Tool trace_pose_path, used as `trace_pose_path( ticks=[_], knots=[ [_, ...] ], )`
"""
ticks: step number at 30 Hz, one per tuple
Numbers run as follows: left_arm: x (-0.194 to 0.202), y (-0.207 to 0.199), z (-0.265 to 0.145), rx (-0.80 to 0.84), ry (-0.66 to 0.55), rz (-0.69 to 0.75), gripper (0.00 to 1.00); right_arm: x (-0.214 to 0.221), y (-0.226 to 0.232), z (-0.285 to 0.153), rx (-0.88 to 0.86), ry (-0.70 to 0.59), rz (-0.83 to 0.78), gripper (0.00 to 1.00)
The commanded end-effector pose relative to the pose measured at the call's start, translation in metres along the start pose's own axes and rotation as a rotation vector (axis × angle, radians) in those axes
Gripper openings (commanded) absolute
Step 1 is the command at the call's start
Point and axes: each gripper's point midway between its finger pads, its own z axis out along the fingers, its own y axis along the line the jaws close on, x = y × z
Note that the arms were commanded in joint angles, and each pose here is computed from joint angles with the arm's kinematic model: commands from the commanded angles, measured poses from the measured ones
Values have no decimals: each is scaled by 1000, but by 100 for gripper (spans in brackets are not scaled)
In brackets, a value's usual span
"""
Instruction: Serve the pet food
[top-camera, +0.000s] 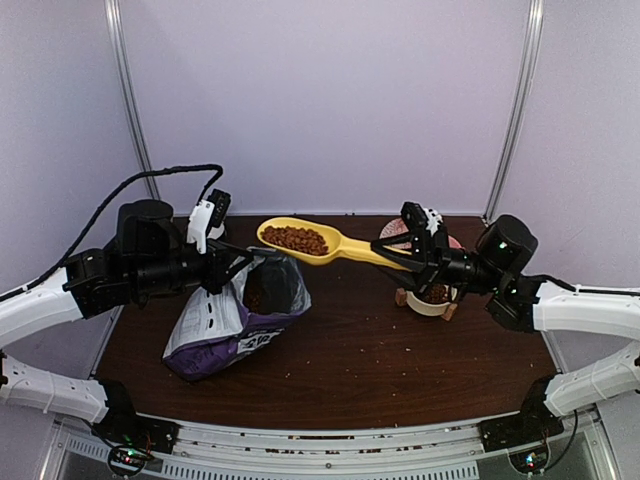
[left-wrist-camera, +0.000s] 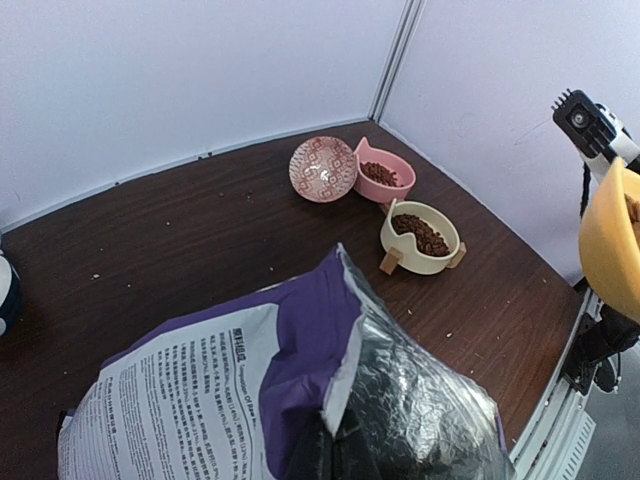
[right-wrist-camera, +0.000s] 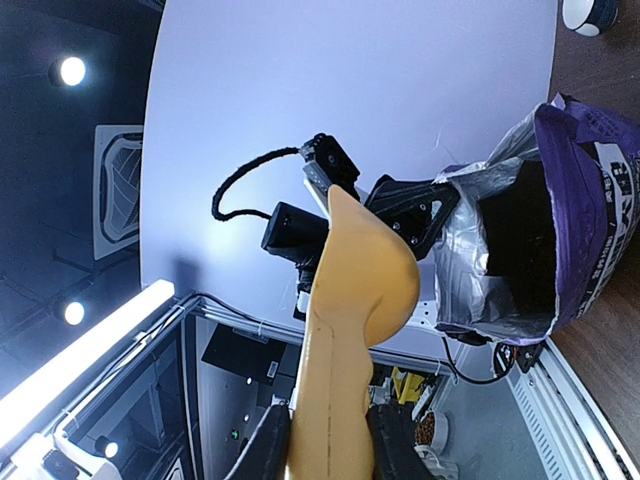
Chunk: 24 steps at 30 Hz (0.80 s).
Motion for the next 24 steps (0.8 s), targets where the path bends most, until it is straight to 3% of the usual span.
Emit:
trace_pose_path(
  ticks=[1,10,24],
  knots=[
    [-37,-7,-9,30,-131,-6,0,-14,21,-10,-51,-77,-42,5],
    [-37,-6,-10,25,-132,-3,0,-60,6,-56,5,-323,-40,6],
    [-36,-6,-13,28,-132,-1,0,-147,-49,-178,239,-734,-112,5]
  ],
)
